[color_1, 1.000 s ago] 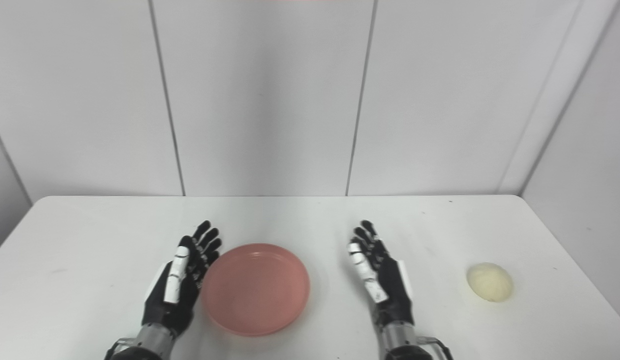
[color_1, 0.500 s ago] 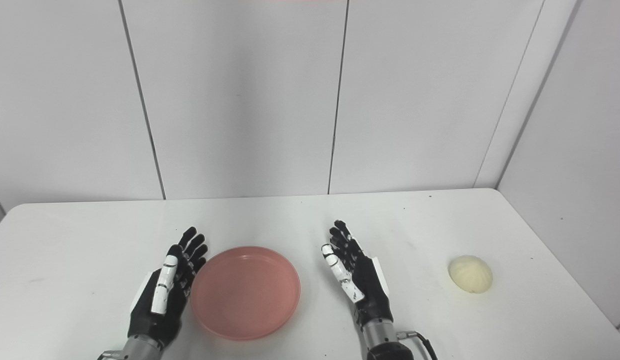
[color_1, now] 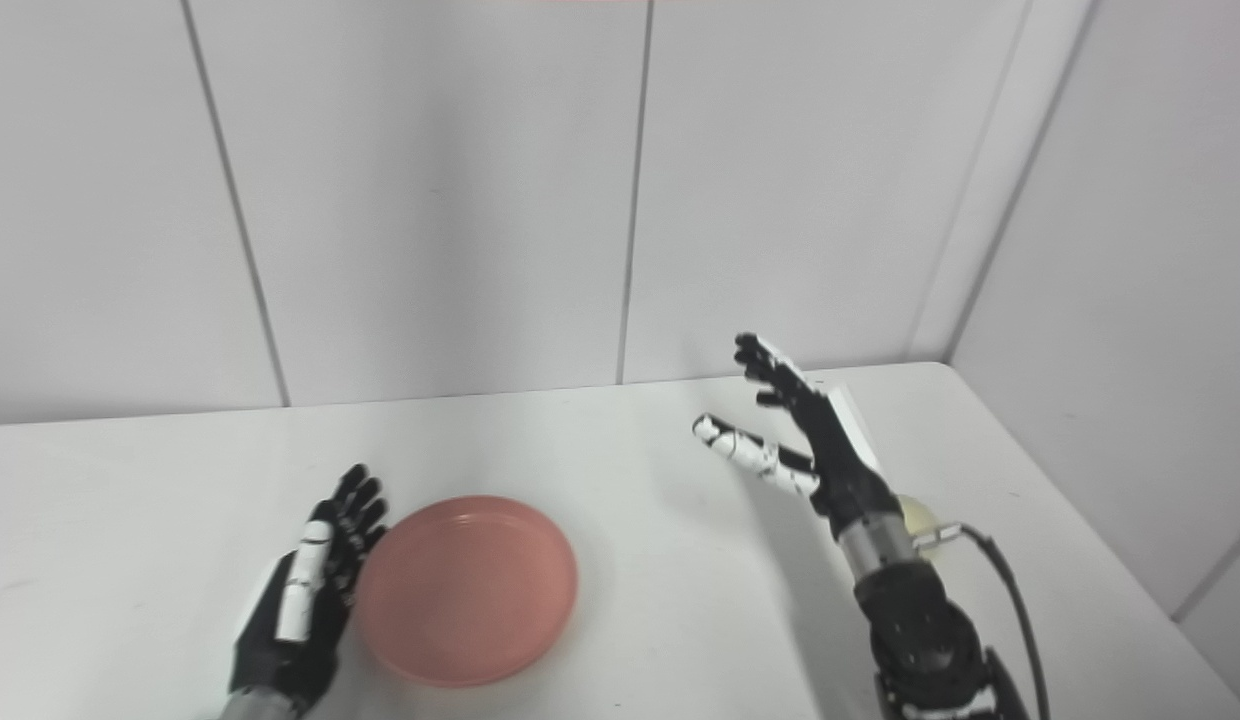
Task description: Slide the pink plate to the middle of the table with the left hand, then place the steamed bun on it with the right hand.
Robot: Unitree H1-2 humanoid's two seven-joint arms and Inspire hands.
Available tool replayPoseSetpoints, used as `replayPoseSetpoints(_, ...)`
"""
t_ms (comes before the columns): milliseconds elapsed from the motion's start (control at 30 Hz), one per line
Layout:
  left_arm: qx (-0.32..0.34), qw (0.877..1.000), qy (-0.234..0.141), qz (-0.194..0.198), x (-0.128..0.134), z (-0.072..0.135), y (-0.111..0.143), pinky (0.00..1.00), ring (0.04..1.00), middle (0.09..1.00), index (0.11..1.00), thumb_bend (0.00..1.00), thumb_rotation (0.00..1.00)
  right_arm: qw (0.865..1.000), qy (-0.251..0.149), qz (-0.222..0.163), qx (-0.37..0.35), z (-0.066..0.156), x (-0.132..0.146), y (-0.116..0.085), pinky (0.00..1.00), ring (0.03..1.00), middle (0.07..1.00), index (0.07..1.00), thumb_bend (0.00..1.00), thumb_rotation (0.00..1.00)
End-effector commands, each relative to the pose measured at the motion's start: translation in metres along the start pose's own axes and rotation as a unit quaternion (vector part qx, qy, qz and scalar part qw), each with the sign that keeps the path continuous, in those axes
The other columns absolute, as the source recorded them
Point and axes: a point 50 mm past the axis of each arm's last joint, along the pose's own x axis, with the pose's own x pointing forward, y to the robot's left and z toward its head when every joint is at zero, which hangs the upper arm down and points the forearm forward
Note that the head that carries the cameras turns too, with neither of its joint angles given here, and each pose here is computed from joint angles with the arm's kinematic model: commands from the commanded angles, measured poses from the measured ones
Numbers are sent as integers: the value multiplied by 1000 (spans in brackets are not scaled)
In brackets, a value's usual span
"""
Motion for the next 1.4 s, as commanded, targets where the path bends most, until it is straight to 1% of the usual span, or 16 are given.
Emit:
replayPoseSetpoints(0, -3, 1000, 8, 0, -5, -3, 2, 1000, 994, 985, 958, 414, 968, 999, 4, -26, -30, 13, 5, -16, 799, 852, 857, 863, 762, 650)
replayPoseSetpoints(33, -3, 1000, 8, -1, -5, -2, 3, 1000, 995, 985, 960, 432, 963, 999, 13, -29, -40, 13, 4, -19, 766, 841, 859, 870, 778, 606)
replayPoseSetpoints(100, -1, 1000, 7, -1, -5, 0, 6, 1000, 992, 982, 958, 449, 959, 995, 48, -35, -78, 15, 3, -26, 738, 835, 863, 878, 805, 579)
replayPoseSetpoints(167, 1, 1000, 6, -3, -5, 1, 11, 1000, 989, 980, 955, 465, 958, 989, 71, -38, -123, 16, 3, -32, 713, 828, 867, 887, 832, 544)
replayPoseSetpoints(200, 2, 1000, 5, -4, -5, 1, 13, 1000, 988, 980, 956, 467, 953, 986, 76, -38, -141, 15, 4, -34, 719, 833, 866, 882, 847, 517)
replayPoseSetpoints(333, -1, 1000, 3, -7, -5, 4, 20, 1000, 988, 983, 961, 457, 959, 977, 95, -30, -189, 14, 7, -42, 746, 862, 880, 884, 870, 488)
replayPoseSetpoints(400, 0, 1000, 2, -9, -4, 5, 24, 1000, 993, 988, 966, 447, 987, 974, 101, -29, -199, 15, 8, -44, 743, 855, 880, 880, 872, 425)
replayPoseSetpoints(500, -8, 1000, 3, -10, -4, 6, 27, 999, 986, 980, 954, 440, 991, 972, 121, -29, -200, 8, 10, -48, 756, 858, 890, 886, 880, 362)
replayPoseSetpoints(667, -22, 1000, 8, -9, -1, 6, 28, 1000, 984, 973, 949, 446, 988, 962, 166, -8, -219, -5, 12, -53, 759, 864, 899, 903, 900, 325)
replayPoseSetpoints(833, -25, 1000, 10, -6, -1, 7, 28, 1000, 986, 972, 950, 443, 990, 955, 194, 4, -225, -11, 14, -58, 814, 903, 934, 925, 928, 254)
replayPoseSetpoints(900, -27, 1000, 11, -6, -1, 6, 28, 1000, 986, 971, 949, 443, 991, 951, 201, 12, -234, -12, 14, -58, 823, 908, 938, 930, 928, 255)
replayPoseSetpoints(967, -28, 1000, 10, -7, -1, 7, 28, 1000, 984, 970, 948, 440, 991, 943, 220, 27, -247, -15, 14, -60, 829, 911, 944, 939, 934, 249)
replayPoseSetpoints(1133, -28, 1000, 11, -4, -1, 8, 27, 1000, 980, 965, 946, 439, 984, 924, 258, 56, -278, -20, 14, -61, 730, 862, 916, 929, 961, 245)
replayPoseSetpoints(1200, -28, 1000, 10, -3, -2, 9, 27, 1000, 977, 962, 943, 438, 976, 921, 266, 61, -279, -21, 13, -62, 621, 783, 853, 918, 971, 248)
replayPoseSetpoints(1300, -32, 999, 11, -7, -2, 11, 27, 1000, 985, 968, 949, 436, 974, 913, 284, 68, -285, -25, 12, -64, 599, 775, 840, 910, 962, 231)
replayPoseSetpoints(1367, -32, 999, 12, -7, -2, 11, 28, 1000, 987, 970, 949, 439, 972, 907, 294, 77, -290, -28, 12, -64, 448, 602, 701, 915, 946, 231)
